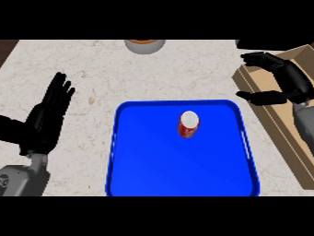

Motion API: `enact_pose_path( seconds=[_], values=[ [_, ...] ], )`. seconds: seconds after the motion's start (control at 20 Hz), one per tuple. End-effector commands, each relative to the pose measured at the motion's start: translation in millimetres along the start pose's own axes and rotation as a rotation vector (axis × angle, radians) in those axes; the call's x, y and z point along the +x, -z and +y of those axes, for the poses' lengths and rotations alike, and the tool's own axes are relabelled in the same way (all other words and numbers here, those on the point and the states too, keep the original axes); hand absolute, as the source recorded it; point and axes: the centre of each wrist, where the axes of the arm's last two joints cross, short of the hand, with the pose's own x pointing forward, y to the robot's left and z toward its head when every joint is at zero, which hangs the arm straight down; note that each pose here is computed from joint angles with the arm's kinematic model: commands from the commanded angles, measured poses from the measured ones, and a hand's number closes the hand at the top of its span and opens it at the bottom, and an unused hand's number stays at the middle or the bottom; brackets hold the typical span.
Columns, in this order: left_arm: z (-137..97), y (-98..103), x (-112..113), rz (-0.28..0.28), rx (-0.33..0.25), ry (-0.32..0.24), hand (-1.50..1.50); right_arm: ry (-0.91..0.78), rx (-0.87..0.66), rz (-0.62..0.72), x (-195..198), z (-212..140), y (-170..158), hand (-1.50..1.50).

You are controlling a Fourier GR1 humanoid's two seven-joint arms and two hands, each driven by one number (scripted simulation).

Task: Pick the can from the tray and place it in the cardboard box

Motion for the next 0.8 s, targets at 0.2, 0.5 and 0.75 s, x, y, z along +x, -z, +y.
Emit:
enact_pose_path(
  seconds=[0.2, 0.5, 0.75],
  values=[
    [-2, -9, 3, 0.028, 0.023, -0.007, 0.00, -0.311, 0.401, 0.036, 49, -33, 38, -1.50],
    [-5, -8, 0, 0.029, 0.039, -0.007, 0.00, -0.383, 0.690, 0.160, 95, -21, 74, -1.50],
    [5, -1, -5, 0.027, 0.060, 0.006, 0.00, -0.276, 0.730, 0.120, 112, 3, 93, -1.50]
  ],
)
